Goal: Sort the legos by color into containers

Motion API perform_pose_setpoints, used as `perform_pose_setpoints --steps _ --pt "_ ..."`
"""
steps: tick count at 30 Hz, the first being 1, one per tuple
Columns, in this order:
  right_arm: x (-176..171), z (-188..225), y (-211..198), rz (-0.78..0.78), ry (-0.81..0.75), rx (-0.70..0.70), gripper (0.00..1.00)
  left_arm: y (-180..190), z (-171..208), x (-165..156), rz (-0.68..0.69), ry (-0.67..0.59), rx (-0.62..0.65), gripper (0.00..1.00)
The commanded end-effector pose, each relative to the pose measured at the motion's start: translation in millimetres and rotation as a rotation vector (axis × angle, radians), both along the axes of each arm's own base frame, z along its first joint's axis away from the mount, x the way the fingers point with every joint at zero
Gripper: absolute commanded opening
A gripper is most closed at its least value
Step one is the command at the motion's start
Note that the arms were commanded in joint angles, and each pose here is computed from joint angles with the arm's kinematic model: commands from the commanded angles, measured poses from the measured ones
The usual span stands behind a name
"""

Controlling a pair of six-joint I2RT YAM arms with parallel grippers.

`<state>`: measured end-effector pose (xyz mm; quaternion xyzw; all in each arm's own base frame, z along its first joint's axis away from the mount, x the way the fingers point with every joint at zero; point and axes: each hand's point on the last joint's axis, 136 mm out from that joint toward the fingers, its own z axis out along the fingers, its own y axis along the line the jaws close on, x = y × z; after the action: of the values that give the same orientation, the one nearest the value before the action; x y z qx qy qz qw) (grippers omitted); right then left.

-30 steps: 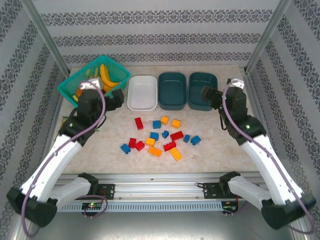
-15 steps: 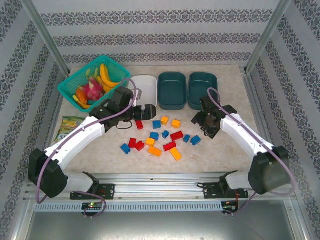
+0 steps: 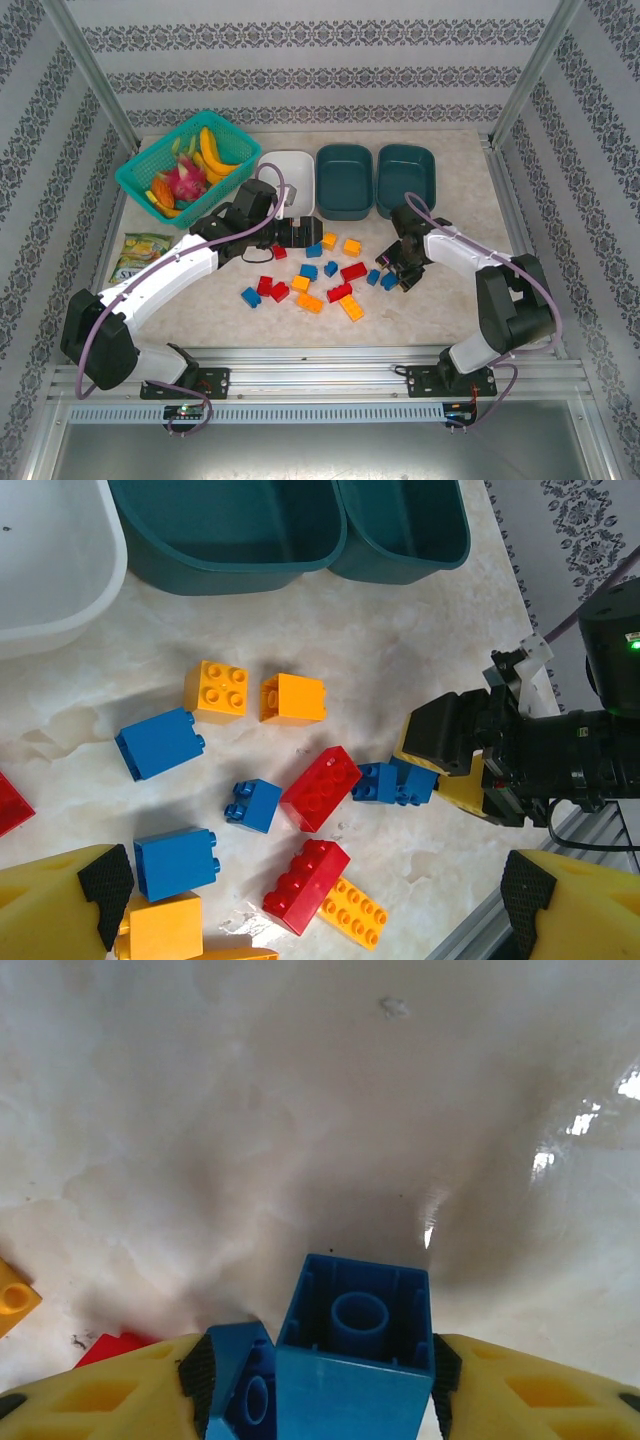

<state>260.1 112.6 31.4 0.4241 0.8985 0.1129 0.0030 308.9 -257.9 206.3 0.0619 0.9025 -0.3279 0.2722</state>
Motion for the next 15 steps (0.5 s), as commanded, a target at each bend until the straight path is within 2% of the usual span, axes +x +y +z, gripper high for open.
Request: perform_pose_setpoints --steps 1,5,10,15 --pt "-7.5 -6.1 0.1 -0.023 0.034 0.003 0.57 -8.4 10.4 -1.4 -0.016 -0.024 -0.031 0.97" --pt "-7.4 -11.2 -0.7 -0.018 0.037 -0.006 0.43 -7.4 9.7 -1.8 -0.013 -0.023 -0.029 0.97" --pt "-1.9 -3.1 -3.4 0.010 0.007 -0.038 0.33 -7.5 13.3 -1.9 -0.011 -0.027 -0.036 0.97" --pt "23.5 44.2 -9.8 0.127 -0.131 -0.142 0.26 -8.0 24.0 2.2 0.013 -0.035 -0.053 0.97"
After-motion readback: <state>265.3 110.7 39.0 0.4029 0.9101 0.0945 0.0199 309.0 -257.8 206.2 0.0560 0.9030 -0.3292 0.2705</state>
